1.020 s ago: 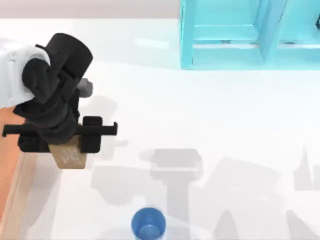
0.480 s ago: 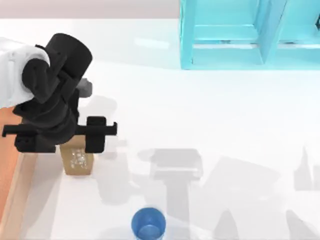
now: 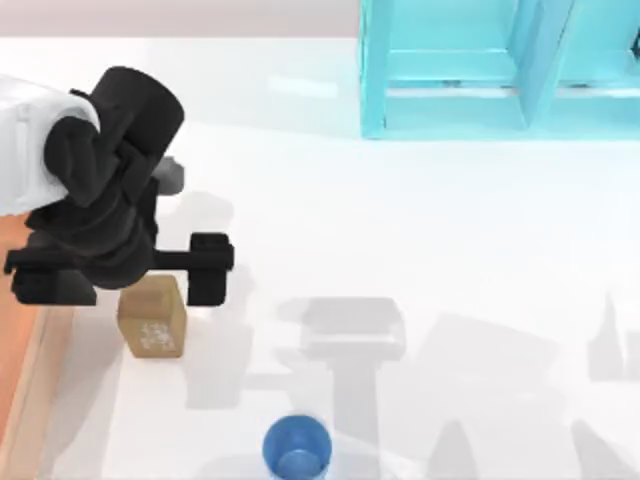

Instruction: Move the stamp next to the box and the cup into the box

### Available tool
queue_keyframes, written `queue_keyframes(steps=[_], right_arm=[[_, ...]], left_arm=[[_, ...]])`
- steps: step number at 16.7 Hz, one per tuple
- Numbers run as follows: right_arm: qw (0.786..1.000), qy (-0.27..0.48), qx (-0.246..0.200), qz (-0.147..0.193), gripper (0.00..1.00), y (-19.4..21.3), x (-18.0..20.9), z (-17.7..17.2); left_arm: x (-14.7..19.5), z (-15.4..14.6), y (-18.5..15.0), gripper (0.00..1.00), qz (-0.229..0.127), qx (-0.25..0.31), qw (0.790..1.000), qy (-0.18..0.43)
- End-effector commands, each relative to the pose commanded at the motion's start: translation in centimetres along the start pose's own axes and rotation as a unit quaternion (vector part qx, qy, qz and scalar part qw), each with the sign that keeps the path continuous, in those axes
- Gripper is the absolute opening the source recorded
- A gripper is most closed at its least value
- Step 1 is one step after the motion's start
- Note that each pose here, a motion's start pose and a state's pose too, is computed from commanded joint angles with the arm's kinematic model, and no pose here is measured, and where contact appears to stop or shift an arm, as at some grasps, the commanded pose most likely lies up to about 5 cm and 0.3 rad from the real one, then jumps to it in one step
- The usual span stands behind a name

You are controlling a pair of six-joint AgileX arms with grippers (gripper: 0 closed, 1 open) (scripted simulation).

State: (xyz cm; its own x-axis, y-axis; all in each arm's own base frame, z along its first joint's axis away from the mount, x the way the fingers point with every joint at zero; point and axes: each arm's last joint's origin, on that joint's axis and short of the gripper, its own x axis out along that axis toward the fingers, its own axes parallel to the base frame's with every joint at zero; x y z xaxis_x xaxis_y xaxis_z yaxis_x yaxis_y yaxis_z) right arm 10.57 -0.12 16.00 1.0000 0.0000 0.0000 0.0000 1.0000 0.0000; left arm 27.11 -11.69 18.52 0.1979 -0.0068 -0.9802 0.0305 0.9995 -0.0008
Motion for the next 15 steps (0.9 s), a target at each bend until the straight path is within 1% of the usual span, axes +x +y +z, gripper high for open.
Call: queue_keyframes(steps=[3, 6, 11, 15], right_arm=[[1.0, 0.0, 0.0, 0.0, 1.0, 0.0, 0.0, 0.0], [1.0, 0.0, 0.0, 0.0, 1.0, 0.0, 0.0, 0.0], [1.0, 0.0, 0.0, 0.0, 1.0, 0.0, 0.0, 0.0], [1.0, 0.0, 0.0, 0.0, 1.0, 0.0, 0.0, 0.0]], left_arm=[[-0.1, 0.0, -0.1, 1.0, 0.0, 0.001, 1.0, 0.0], [-1.5, 0.5, -0.2, 1.0, 0.0, 0.004, 1.0, 0.003], [-6.2, 1.7, -0.3, 1.0, 0.001, 0.002, 1.0, 0.005], [-9.6, 1.9, 0.0, 1.0, -0.001, 0.001, 1.0, -0.001]])
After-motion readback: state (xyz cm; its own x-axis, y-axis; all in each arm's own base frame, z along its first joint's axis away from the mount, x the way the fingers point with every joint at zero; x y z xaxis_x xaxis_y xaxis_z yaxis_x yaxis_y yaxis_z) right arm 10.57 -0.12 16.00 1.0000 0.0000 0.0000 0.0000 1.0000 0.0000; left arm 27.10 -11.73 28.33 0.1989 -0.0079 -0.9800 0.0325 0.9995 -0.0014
